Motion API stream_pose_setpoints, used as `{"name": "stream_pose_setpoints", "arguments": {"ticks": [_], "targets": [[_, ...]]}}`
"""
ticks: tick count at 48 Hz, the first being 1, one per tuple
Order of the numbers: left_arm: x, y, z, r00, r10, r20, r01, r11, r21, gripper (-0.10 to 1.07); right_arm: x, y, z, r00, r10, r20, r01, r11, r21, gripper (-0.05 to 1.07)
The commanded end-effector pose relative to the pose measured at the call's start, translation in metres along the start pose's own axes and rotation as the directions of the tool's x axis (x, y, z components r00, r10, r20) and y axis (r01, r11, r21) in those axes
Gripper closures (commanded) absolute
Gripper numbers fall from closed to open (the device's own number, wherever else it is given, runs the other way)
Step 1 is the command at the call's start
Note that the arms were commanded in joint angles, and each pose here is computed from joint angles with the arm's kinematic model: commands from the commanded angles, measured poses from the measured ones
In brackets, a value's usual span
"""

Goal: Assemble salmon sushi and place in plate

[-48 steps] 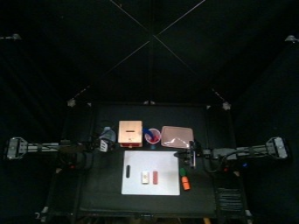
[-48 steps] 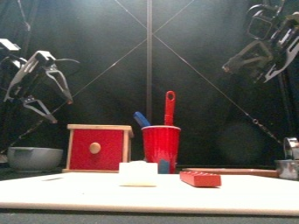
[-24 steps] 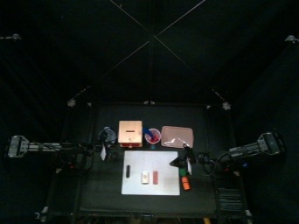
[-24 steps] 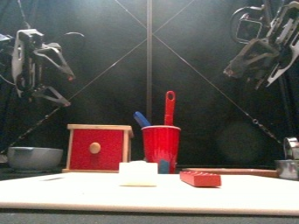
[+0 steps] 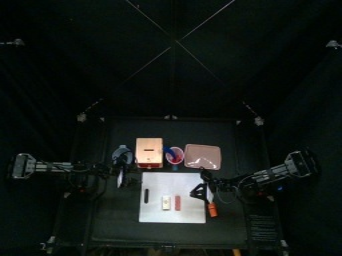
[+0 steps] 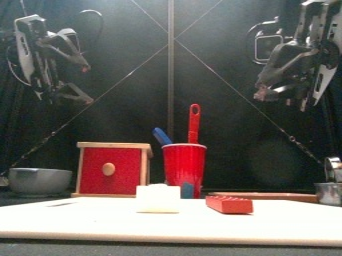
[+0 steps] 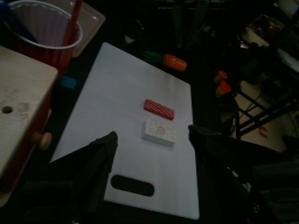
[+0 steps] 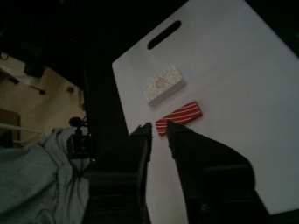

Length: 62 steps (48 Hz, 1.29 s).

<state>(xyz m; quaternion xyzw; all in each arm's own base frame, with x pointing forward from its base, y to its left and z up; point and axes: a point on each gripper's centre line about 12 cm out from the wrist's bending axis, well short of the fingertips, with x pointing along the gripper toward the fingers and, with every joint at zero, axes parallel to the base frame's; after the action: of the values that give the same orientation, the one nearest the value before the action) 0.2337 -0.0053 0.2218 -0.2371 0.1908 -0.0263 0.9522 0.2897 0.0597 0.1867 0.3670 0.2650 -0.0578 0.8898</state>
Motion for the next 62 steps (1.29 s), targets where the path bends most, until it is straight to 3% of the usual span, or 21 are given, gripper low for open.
{"name": "stream_pose_setpoints", "arguments": {"ticks": [1, 6, 12, 18, 27, 38, 42, 53, 62], "targets": [[0.001, -0.006, 0.006, 1.0, -0.029, 0.011, 0.029, 1.0, 0.012, 0.0, 0.008, 0.015, 0.006, 1.0, 0.019, 0.008, -0.02, 0.999, 0.037, 0.13], [0.001, -0.005, 0.004, 1.0, -0.03, 0.006, 0.03, 0.999, 0.014, 0.0, 0.026, 0.021, 0.006, 1.0, -0.001, -0.007, 0.002, 0.996, 0.087, 0.05], [0.0, -0.003, -0.003, 1.0, -0.024, -0.01, 0.024, 1.0, 0.014, 0.0, 0.052, 0.024, 0.006, 0.999, -0.039, -0.029, 0.043, 0.987, 0.157, 0.04], [0.0, 0.0, -0.007, 1.0, -0.015, -0.02, 0.015, 1.0, 0.012, 0.0, 0.064, 0.021, 0.005, 0.997, -0.062, -0.04, 0.069, 0.98, 0.189, 0.05], [-0.001, 0.002, -0.013, 0.999, -0.01, -0.034, 0.01, 1.0, 0.009, 0.0, 0.068, 0.026, 0.026, 0.998, -0.056, -0.003, 0.055, 0.967, 0.249, 0.05], [-0.001, 0.006, -0.018, 0.999, 0.008, -0.044, -0.008, 1.0, 0.006, 0.0, 0.061, 0.026, 0.07, 1.0, -0.015, 0.002, 0.013, 0.951, 0.308, 0.05], [-0.001, 0.006, -0.018, 0.999, 0.009, -0.045, -0.009, 1.0, 0.006, 0.0, 0.059, 0.027, 0.086, 1.0, 0.001, -0.009, 0.001, 0.962, 0.274, 0.04], [-0.002, 0.008, -0.021, 0.999, 0.014, -0.051, -0.014, 1.0, -0.002, 0.0, 0.071, 0.008, 0.083, 0.989, -0.035, -0.145, 0.076, 0.955, 0.285, 0.05], [-0.002, 0.008, -0.021, 0.999, 0.015, -0.052, -0.016, 1.0, -0.003, 0.0, 0.073, 0.003, 0.086, 0.98, -0.071, -0.186, 0.123, 0.95, 0.287, 0.05]]}}
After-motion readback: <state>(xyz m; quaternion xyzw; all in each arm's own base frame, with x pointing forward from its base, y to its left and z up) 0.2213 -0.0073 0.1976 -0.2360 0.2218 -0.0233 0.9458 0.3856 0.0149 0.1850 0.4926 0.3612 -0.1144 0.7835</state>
